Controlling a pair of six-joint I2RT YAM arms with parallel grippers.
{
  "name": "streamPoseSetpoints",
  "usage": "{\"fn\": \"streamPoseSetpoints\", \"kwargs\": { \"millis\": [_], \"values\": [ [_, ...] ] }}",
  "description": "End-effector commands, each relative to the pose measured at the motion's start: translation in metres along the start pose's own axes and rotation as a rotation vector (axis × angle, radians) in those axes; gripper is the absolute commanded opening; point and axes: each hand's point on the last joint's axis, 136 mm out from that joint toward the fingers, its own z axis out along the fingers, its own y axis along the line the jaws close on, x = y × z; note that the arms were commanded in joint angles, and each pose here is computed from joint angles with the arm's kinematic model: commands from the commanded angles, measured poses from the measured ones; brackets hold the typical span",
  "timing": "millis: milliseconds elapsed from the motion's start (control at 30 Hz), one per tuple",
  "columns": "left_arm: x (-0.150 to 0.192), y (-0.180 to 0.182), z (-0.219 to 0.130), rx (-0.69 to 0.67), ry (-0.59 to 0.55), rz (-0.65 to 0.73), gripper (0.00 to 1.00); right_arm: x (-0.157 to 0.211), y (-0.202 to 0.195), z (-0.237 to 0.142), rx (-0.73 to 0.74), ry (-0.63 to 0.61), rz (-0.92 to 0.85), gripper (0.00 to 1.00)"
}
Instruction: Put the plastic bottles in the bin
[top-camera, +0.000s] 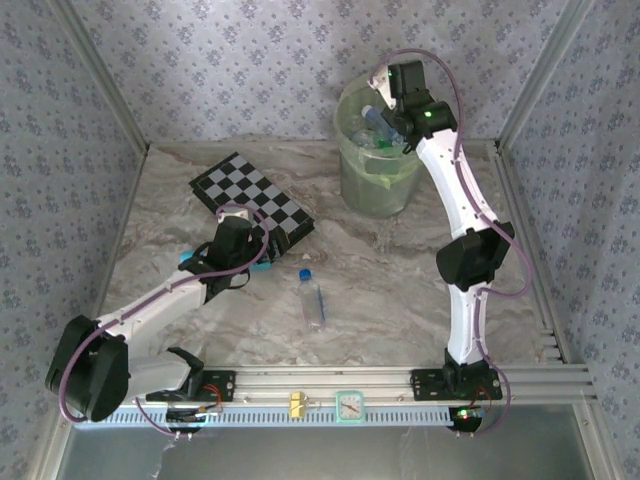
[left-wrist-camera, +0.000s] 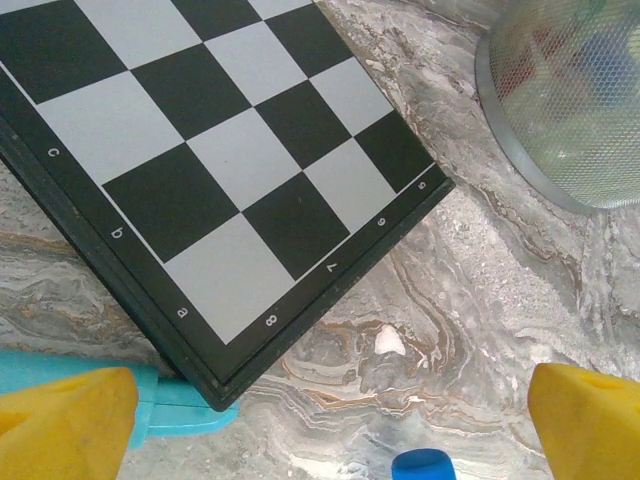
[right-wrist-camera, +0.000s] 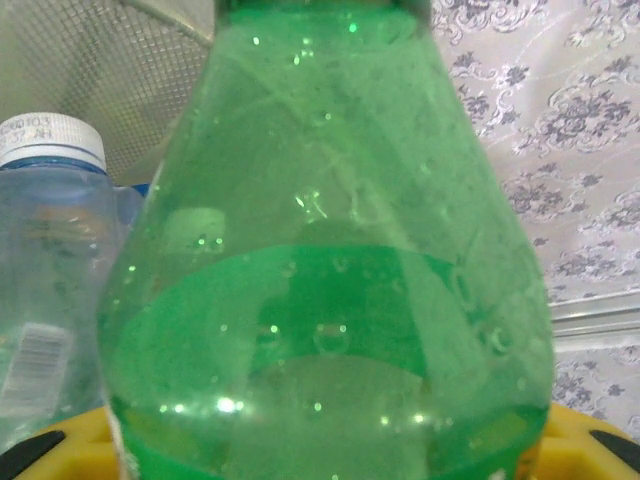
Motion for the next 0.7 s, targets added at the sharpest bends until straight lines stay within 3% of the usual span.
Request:
{"fn": "streamPoseSetpoints", "kwargs": {
  "millis": [0, 200, 433, 667],
  "values": [
    [-0.005, -0.011, -0.002, 0.020, 0.006, 0.005, 1.00, -0.001, 0.000, 0.012, 0.015, 0.003, -0.049, 0.47],
    [-0.003, -0.012, -0.005, 0.019, 0.007, 0.007, 1.00, 0.007, 0.009, 0.026, -0.015, 0.023, -0.056, 0.53],
    [-0.003, -0.013, -0.006, 0.019, 0.003, 0.008, 1.00, -0.002, 0.003, 0.013, -0.019, -0.015, 0.019, 0.87],
    [-0.001, -0.013, -0.005, 0.019, 0.006, 0.009, 1.00, -0.022, -0.009, -0.021, -0.044, -0.102, 0.120, 0.96]
  ]
}}
